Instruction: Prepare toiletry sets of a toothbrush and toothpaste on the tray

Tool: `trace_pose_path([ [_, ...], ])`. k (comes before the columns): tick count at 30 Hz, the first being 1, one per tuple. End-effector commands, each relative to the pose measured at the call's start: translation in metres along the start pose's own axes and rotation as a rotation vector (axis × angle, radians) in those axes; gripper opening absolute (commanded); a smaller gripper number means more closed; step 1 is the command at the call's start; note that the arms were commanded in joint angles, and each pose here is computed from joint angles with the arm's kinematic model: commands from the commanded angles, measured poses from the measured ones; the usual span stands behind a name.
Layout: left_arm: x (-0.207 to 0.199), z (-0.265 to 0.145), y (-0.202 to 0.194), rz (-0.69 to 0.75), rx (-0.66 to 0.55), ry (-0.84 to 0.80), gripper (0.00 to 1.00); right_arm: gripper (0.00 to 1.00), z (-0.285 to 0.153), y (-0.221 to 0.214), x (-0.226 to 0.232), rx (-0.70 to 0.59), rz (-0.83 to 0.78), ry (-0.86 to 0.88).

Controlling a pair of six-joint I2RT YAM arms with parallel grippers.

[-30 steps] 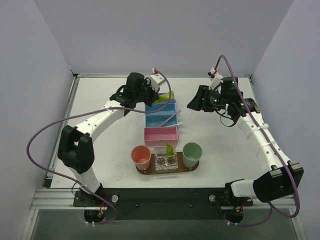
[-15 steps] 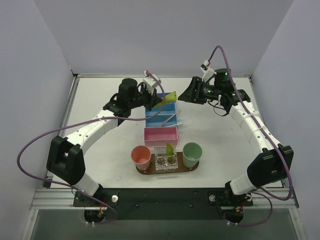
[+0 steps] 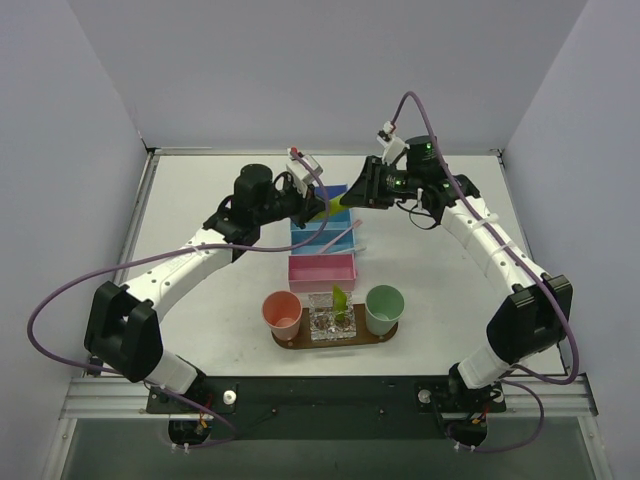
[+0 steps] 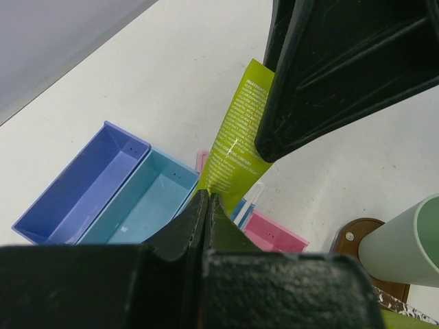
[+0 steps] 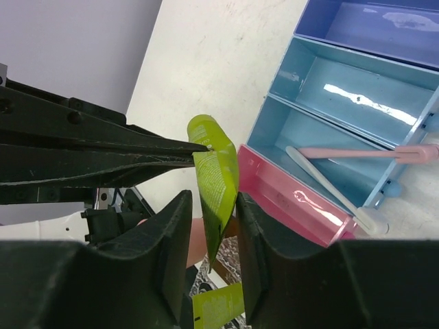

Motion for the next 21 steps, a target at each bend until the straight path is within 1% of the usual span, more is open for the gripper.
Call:
trace_pose_path([
  [1,-0.01,-0.007,0.041,0.051,-0.133,-0.027,0.0,0.25,-0.001,0.012,0.01,-0.04,-0.04,0.013],
  [4,-0.013,-0.008,0.042,0.055,-0.136,-0.033,0.0,0.14,-0.002,0.011,0.009,-0.045,-0.042,0.005],
  [5,-0.015,-0.007,0.041,0.057,-0.136,-0.044,0.0,0.06,-0.004,0.011,0.01,-0.048,-0.043,0.005],
  [6,-0.016,-0.008,0.042,0.056,-0.136,-0.051,0.0,0.01,-0.004,0.011,0.009,-0.048,-0.045,0.003],
  [8,-0.02,-0.007,0.042,0.052,-0.131,-0.079,0.0,0.0,-0.007,0.01,0.01,-0.051,-0.053,0.005],
  [10,-0.023,-0.008,0.045,0.049,-0.127,-0.101,0.2,0.0,-0.01,0.009,0.012,-0.05,-0.084,0.01],
  [11,-0.027,-0.01,0.046,0.05,-0.128,-0.132,0.41,0.0,-0.016,0.009,0.016,-0.055,-0.101,0.018],
  [12,-0.03,-0.012,0.05,0.054,-0.128,-0.152,0.49,0.0,-0.02,0.009,0.016,-0.058,-0.113,0.019],
  [13,-0.033,-0.014,0.053,0.058,-0.132,-0.177,0.54,0.0,-0.025,0.008,0.018,-0.058,-0.137,0.02],
  [14,-0.042,-0.017,0.056,0.061,-0.138,-0.246,0.65,0.0,-0.032,0.008,0.025,-0.062,-0.159,0.037],
  [15,-0.044,-0.021,0.057,0.052,-0.129,-0.273,0.67,0.0,-0.038,0.006,0.028,-0.055,-0.171,0.041],
  [17,-0.053,-0.029,0.07,0.058,-0.155,-0.345,0.71,0.0,-0.049,0.001,0.036,-0.036,-0.234,0.059],
  [18,-0.055,-0.033,0.073,0.029,-0.157,-0.363,0.73,0.0,-0.055,0.001,0.045,-0.024,-0.258,0.082],
  [19,-0.057,-0.038,0.079,0.031,-0.172,-0.382,0.73,0.0,-0.059,-0.009,0.045,0.022,-0.253,0.073],
  [20,-0.062,-0.043,0.08,0.024,-0.177,-0.425,0.74,0.0,-0.062,-0.014,0.046,0.043,-0.291,0.075],
  [21,-0.065,-0.047,0.084,0.006,-0.182,-0.446,0.75,0.0,-0.067,-0.024,0.046,0.08,-0.293,0.06],
])
Point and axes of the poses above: each gripper's point midway between its finger pads, its own z axis out along the fingers, its own x axis along the line the jaws close on, y = z × x, the point moved 2 cm from there along -z, back along the fingers, and after that the axes turned 8 degrees about z, right-handed, at the moved point
